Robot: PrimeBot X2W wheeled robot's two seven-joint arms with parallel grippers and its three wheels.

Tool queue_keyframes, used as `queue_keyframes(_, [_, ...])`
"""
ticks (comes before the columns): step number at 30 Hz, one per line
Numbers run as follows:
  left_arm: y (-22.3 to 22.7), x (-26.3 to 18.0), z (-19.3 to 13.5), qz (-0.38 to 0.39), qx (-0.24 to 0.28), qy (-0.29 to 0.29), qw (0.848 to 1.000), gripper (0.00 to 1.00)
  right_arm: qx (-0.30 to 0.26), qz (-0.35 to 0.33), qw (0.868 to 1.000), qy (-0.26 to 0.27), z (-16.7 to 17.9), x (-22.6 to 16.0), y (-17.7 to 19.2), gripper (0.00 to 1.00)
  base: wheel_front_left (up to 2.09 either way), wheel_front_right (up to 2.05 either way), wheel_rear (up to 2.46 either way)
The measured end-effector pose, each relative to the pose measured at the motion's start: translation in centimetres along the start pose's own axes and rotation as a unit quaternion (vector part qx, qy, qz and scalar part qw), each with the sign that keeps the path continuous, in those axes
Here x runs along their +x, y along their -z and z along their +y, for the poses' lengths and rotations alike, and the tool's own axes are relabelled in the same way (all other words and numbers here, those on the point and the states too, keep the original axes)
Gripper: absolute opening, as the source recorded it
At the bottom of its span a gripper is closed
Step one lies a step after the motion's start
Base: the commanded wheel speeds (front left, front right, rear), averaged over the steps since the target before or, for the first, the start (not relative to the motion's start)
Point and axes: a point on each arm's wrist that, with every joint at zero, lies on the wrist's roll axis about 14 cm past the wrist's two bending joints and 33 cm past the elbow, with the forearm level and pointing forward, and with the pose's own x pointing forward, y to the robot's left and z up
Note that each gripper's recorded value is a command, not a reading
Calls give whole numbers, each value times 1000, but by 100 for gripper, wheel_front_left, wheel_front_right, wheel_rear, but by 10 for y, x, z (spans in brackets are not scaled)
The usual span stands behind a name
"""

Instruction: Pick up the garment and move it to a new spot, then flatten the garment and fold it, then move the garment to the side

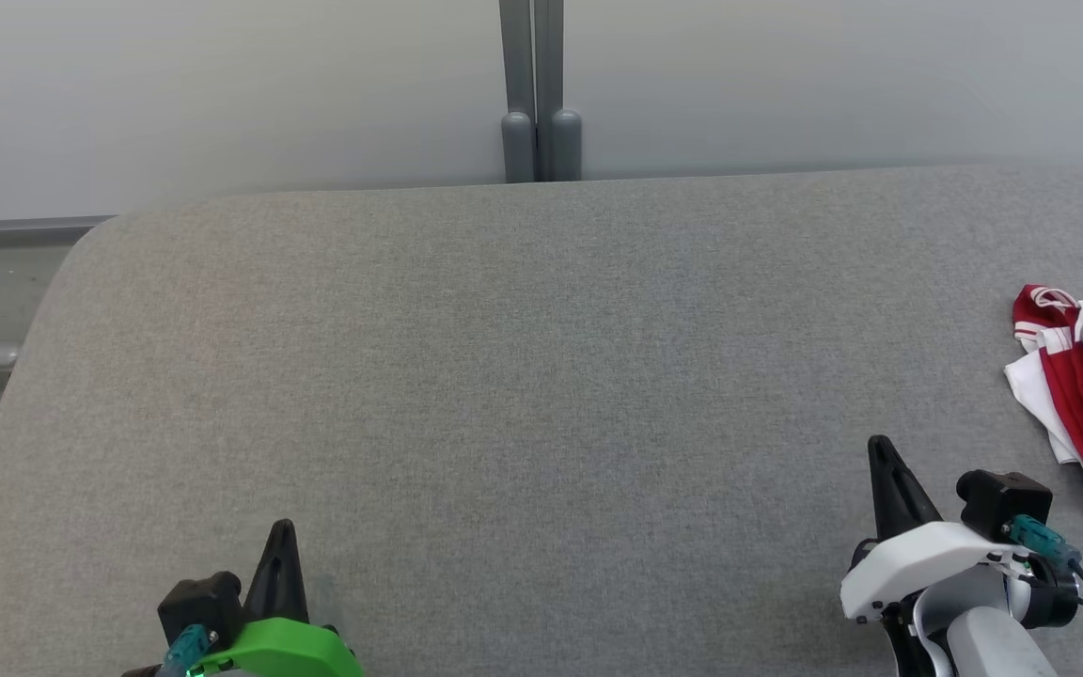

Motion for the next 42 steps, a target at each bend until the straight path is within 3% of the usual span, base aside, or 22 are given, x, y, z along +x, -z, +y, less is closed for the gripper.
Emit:
queue_keyframes(19, [-5,4,12,16,-172,-22,985,0,163,-12,986,29,-10,0,-12,0,0,0,0])
queue_keyframes(42, [-21,12,15,12,-333,-15,943,0,321,-20,946,39,-18,-2,-19,0,0,0,0])
